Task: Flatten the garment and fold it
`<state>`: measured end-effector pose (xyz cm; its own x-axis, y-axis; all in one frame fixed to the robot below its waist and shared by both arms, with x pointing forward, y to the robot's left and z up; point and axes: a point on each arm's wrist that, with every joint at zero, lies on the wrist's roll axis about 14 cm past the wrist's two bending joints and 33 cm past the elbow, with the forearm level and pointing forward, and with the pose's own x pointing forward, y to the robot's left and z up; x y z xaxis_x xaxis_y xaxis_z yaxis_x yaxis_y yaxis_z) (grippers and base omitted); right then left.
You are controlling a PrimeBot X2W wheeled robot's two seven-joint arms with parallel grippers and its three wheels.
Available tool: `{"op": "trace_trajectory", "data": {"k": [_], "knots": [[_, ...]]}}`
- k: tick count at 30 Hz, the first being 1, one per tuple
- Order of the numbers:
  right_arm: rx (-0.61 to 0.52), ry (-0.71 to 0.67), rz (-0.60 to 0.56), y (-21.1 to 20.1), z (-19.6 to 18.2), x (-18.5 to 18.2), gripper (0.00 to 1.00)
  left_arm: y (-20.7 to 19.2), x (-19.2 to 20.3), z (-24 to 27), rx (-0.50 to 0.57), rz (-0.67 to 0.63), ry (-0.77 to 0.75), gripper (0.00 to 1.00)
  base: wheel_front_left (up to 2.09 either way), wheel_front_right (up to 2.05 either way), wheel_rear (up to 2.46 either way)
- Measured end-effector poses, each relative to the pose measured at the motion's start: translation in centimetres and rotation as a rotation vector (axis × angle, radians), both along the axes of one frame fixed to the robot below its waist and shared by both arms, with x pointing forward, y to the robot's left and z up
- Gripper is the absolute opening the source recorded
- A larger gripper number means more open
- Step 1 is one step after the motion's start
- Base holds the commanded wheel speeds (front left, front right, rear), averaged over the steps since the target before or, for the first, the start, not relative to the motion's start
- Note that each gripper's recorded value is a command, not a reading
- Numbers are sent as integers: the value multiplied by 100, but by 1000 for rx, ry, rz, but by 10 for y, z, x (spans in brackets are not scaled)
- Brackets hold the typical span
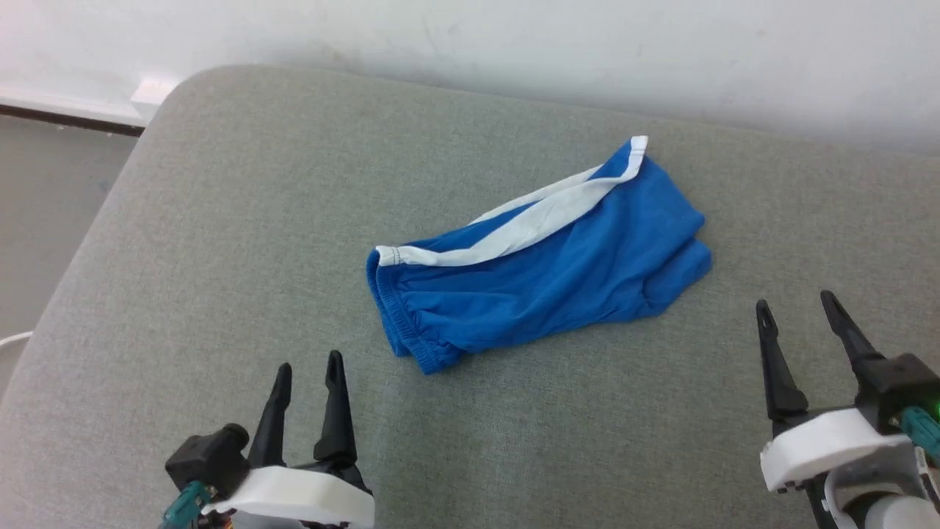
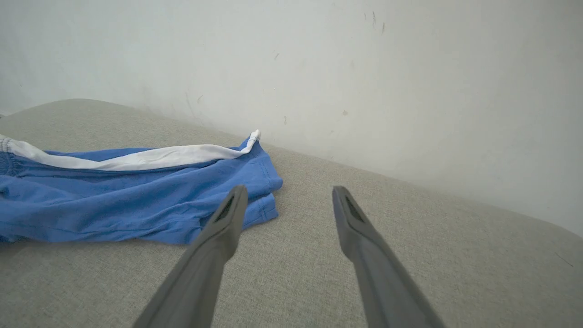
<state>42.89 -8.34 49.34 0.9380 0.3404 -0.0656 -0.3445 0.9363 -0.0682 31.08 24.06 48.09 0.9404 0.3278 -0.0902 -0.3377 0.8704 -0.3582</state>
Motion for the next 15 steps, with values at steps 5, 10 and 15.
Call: {"op": "trace_trajectory", "data": {"k": [5, 10, 15], "knots": [[20, -23, -9, -3, 10, -2, 100, -12, 7, 1, 11, -72, 32, 100, 0, 0, 0], [23, -22, -8, -3, 9, -1, 100, -25, 28, -2, -45, -166, 128, 100, 0, 0, 0], [33, -1, -18, -6, 2, 0, 100, -43, 37, -23, -171, -245, 286, 100, 0, 0, 0]]}}
